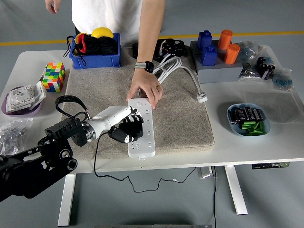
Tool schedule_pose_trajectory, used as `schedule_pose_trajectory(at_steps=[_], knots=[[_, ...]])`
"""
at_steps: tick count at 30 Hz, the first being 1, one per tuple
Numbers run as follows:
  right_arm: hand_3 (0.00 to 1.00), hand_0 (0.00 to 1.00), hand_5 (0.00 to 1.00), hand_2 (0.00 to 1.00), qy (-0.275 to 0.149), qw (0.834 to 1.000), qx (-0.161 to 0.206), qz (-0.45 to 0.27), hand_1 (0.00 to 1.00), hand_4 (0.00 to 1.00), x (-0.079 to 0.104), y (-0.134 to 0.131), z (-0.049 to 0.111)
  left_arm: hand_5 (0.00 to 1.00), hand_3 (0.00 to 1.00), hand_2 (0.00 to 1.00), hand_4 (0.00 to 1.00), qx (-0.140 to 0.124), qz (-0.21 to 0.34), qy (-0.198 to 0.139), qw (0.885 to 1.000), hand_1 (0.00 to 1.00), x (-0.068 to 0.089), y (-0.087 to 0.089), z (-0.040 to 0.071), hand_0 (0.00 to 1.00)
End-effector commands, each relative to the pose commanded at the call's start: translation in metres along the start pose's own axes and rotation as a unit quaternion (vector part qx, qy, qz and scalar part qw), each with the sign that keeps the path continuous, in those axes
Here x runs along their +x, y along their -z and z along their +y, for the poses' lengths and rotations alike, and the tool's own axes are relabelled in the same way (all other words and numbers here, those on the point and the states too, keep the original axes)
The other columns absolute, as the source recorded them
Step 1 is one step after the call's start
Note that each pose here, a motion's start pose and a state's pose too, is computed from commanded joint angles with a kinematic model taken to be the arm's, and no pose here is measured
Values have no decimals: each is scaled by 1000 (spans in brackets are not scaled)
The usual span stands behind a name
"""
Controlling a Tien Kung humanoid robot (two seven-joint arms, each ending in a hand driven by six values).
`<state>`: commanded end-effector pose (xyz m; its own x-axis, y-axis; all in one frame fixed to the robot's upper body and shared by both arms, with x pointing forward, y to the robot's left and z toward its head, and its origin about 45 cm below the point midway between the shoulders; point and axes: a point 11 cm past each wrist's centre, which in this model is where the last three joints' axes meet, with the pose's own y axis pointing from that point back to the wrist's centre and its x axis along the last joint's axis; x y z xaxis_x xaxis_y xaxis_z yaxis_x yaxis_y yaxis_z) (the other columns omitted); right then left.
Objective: Pull the plug out,throw it away,press the button
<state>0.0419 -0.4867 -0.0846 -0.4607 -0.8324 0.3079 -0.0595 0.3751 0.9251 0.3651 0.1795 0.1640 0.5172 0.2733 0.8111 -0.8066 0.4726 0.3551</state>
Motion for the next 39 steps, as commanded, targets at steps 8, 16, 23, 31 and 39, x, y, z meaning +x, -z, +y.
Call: schedule_pose_trajectory(at_steps=[8, 16, 23, 31, 39], knots=[[621, 750, 510, 656, 0, 1000, -1, 0, 666, 670, 0, -1, 0, 2, 558, 352, 624, -2, 5, -6, 1000, 314, 5, 0, 1, 452], [621, 750, 510, 656, -1, 1000, -2, 1, 667, 670, 1, -1, 0, 2, 555, 347, 620, -8, 9, -14, 1000, 305, 9, -1, 2, 458], [621, 750, 509, 655, -1, 1000, -1, 3, 666, 670, 1, -1, 0, 2, 552, 342, 617, -9, 20, -14, 1000, 304, 10, -1, 2, 457], [621, 750, 509, 655, -2, 1000, -3, 7, 666, 670, 2, -2, 0, 2, 551, 342, 620, -1, 26, -47, 999, 303, 33, 6, 3, 458], [621, 751, 508, 656, -2, 1000, -3, 6, 667, 670, 2, -3, 0, 2, 555, 348, 637, 43, 30, -73, 996, 330, 49, 39, -2, 572]])
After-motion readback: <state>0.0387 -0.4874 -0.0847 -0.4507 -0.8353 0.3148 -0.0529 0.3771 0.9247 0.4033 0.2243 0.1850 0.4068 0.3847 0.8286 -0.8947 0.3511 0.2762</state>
